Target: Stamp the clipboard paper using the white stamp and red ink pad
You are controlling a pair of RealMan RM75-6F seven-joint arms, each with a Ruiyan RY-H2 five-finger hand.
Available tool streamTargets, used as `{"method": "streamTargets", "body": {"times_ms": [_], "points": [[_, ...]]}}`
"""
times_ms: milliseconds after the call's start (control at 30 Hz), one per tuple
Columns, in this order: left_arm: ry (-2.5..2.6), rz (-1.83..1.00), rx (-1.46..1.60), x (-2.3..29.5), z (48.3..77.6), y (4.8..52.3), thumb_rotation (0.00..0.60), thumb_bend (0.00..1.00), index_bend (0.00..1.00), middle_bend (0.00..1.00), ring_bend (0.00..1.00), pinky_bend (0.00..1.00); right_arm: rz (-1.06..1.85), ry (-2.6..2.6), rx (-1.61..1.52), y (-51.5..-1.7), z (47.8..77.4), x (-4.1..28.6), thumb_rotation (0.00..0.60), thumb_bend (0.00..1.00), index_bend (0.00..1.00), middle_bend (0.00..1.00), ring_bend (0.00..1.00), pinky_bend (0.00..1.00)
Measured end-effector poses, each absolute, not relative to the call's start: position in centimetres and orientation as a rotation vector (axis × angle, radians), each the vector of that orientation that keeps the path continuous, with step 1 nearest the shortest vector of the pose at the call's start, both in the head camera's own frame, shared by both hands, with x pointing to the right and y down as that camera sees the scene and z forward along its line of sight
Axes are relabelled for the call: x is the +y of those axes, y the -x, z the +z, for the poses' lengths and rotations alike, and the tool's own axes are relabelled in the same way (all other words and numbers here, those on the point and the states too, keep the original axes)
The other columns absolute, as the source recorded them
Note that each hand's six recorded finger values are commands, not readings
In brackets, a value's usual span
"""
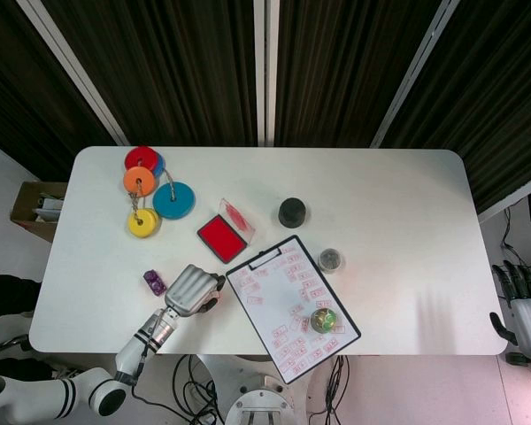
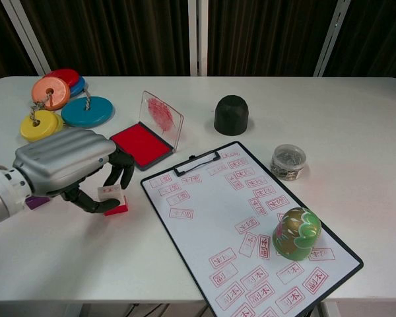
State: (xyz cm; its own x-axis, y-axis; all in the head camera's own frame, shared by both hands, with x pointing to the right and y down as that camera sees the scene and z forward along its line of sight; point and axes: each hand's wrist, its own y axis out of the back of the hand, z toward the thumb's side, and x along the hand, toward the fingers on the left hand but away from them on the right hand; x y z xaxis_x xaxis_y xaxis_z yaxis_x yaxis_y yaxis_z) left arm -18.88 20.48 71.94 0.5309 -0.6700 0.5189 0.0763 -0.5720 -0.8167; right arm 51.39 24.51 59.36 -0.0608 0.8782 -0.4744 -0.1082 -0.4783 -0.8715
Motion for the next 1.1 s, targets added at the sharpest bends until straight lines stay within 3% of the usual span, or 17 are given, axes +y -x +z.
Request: {"method": "streamTargets", "body": {"times_ms": [833,1100], "points": [[2.121,-1.029,0.803,16.0,69.2,19.6,0.600,0.38,0.66,0.70,0.98,1.00,1.643,1.454,-0.853,-51.0,59.5,24.3,0.600,0.27,0.00,0.00,0.00,0.00],[2.138,-1.060,0.907,11.3,70.6,19.6,0.600,0.38,0.67,0.71,1.00,1.00,1.632,1.442,-0.859,-50.7,58.9,24.1,0.600,0.27,0.00,0.00,0.00,0.00]]}}
